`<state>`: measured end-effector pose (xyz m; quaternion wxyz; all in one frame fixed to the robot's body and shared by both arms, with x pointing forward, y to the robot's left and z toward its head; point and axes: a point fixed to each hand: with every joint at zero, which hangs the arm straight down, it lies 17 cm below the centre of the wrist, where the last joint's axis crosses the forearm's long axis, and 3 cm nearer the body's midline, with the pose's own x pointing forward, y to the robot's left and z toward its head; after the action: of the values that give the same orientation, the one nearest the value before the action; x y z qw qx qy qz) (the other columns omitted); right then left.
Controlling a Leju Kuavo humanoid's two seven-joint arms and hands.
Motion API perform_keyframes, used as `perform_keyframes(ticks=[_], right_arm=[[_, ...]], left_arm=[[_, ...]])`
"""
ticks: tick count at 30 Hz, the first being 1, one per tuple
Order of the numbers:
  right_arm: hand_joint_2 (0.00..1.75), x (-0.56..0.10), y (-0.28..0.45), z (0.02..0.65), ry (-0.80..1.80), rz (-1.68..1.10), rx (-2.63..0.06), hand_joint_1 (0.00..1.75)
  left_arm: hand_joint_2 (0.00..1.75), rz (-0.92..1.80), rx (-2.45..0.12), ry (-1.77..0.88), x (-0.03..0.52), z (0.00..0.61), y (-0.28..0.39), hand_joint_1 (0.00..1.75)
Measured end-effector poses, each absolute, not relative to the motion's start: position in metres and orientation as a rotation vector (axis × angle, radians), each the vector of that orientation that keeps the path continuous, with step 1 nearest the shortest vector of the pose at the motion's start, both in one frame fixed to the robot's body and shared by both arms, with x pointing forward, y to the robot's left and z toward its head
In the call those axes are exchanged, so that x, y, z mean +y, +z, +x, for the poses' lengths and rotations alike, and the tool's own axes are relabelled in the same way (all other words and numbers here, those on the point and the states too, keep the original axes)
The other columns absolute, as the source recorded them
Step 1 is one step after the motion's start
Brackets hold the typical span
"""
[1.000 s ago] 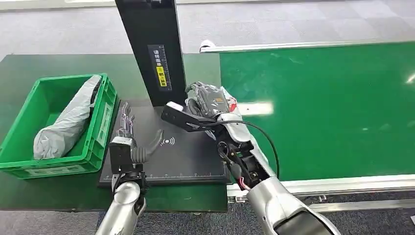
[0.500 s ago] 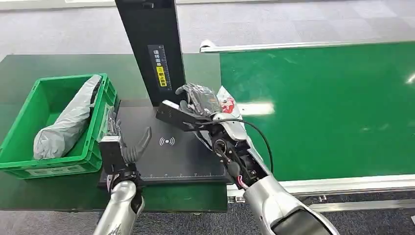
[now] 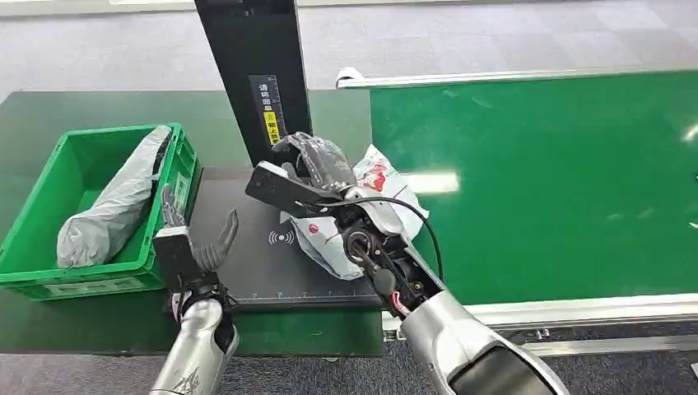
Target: Moved the parcel from conveyor to table for the left to box.
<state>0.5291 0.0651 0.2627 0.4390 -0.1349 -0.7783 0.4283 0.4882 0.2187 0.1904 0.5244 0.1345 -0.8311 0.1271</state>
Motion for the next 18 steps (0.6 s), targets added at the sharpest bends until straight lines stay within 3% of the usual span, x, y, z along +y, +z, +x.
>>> perform_keyframes(ticks=[1, 2, 7, 13, 18], right_arm=[[1.75, 0.061, 0.269, 0.531, 1.050, -0.342, -1.950, 0.12], [1.75, 0.056, 0.276, 0.532, 1.034, -0.349, -1.967, 0.00], [1.75, 0.008, 0.298, 0.538, 0.912, -0.397, -2.022, 0.00], [1.75, -0.082, 0.267, 0.512, 0.680, -0.396, -2.057, 0.00], [1.75, -0.107, 0.265, 0.501, 0.637, -0.427, -2.066, 0.00]], left_arm=[[1.75, 0.320, -1.985, 0.306, 0.219, 0.488, 0.189, 0.00], [1.75, 0.317, -1.984, 0.303, 0.219, 0.488, 0.188, 0.00], [1.75, 0.231, -2.001, 0.220, 0.202, 0.490, 0.189, 0.00], [1.75, 0.087, -2.049, 0.009, 0.149, 0.474, 0.204, 0.00], [1.75, 0.064, -2.072, -0.007, 0.141, 0.467, 0.212, 0.00]])
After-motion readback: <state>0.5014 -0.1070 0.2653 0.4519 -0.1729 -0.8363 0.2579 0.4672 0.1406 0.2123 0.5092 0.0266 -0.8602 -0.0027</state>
